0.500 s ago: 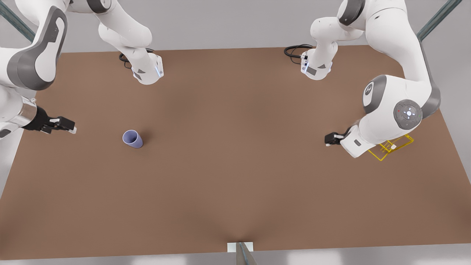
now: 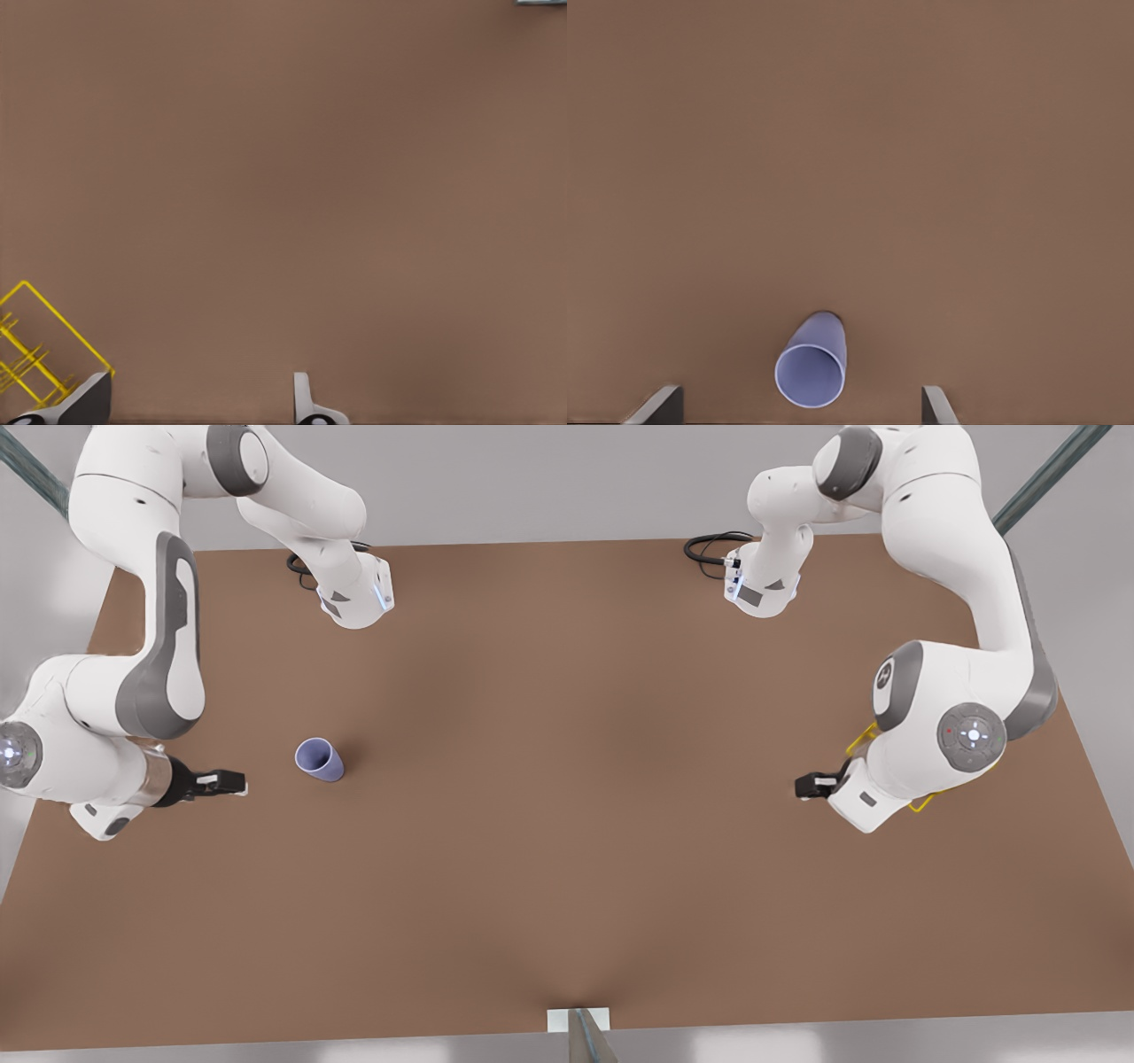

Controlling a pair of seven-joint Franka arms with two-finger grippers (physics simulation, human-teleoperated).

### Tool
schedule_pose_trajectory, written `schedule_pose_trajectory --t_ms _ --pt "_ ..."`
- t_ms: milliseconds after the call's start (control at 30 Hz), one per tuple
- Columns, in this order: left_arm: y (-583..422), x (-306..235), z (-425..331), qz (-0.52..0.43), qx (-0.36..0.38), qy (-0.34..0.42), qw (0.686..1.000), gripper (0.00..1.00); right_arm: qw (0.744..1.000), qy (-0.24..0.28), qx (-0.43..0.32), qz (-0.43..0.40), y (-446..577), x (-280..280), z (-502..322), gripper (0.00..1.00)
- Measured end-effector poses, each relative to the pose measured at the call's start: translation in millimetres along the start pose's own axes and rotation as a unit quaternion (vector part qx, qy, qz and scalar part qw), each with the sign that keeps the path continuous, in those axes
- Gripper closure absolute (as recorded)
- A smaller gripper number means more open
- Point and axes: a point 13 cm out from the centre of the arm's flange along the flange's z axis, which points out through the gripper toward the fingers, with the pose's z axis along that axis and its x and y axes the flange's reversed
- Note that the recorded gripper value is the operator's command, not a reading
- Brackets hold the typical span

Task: Place the cup on the cup holder

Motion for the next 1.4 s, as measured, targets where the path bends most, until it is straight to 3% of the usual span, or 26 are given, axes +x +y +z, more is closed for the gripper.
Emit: schedule_pose_trajectory --t_ms 167,300,433,667,1167,1400 --pt "-5 6 8 0.001 0.0 0.017 1.0 0.0 1.0 0.011 -0.021 0.007 18 -1 52 0.0" --pt "-3 5 23 -0.004 0.007 0.033 0.999 0.0 0.999 0.021 -0.009 -0.04 100 52 66 0.0" --pt "-3 6 26 -0.006 0.007 0.039 0.999 0.0 0.999 0.037 0.002 -0.037 117 89 103 0.0" --pt "-5 8 28 -0.007 0.008 0.043 0.999 0.0 0.999 -0.019 0.043 -0.026 127 138 129 0.0" --pt "-27 8 7 0.005 0.027 0.018 0.999 0.0 0.998 -0.048 0.041 0.013 85 104 184 0.0" --pt "-24 43 -84 0.015 -0.015 -0.046 0.999 0.0 0.997 -0.062 0.037 0.011 89 93 195 0.0"
